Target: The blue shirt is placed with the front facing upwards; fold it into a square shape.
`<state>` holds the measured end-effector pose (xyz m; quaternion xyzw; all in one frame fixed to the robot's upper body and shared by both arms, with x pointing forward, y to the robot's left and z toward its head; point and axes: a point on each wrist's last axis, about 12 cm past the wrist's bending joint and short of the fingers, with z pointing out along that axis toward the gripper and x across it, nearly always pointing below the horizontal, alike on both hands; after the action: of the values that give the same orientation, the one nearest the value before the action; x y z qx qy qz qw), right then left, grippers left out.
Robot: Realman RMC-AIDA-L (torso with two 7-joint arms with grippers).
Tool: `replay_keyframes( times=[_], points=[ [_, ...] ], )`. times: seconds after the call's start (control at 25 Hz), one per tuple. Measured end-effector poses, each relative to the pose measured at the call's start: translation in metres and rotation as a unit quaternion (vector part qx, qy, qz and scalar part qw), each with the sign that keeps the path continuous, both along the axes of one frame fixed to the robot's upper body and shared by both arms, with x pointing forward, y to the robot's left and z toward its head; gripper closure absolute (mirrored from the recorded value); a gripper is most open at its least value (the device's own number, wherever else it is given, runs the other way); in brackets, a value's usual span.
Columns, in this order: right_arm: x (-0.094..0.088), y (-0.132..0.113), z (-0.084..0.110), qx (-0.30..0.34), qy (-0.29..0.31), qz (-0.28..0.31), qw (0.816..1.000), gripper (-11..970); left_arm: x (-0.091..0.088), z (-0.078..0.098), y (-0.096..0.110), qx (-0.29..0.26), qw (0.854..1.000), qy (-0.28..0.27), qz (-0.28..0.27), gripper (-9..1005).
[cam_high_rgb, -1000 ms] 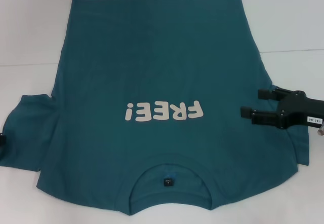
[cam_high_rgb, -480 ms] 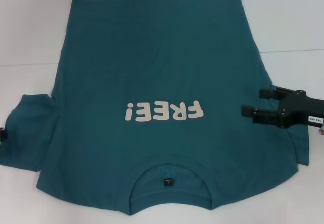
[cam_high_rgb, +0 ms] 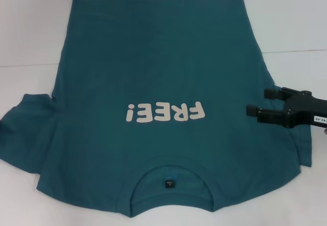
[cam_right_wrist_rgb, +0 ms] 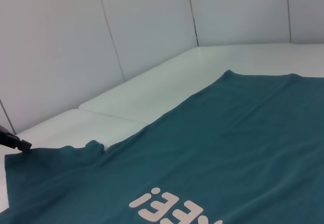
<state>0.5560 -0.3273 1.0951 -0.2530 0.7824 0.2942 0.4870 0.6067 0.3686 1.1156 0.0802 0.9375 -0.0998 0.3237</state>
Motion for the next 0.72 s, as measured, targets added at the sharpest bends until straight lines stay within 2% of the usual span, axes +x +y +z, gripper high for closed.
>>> replay_keyframes(
  times=[0.4, 0.72],
  points=[
    [0.0, -0.006, 0.003, 0.006, -0.002, -0.014, 1.0, 36, 0.01, 0.022, -0.007, -0.003, 1.0, -0.014, -0.025, 998],
    [0.0, -0.01, 0.005, 0.01, -0.004, -0.023, 1.0, 36, 0.01, 0.047, -0.022, -0.05, 0.996, -0.032, -0.06, 998]
  ],
)
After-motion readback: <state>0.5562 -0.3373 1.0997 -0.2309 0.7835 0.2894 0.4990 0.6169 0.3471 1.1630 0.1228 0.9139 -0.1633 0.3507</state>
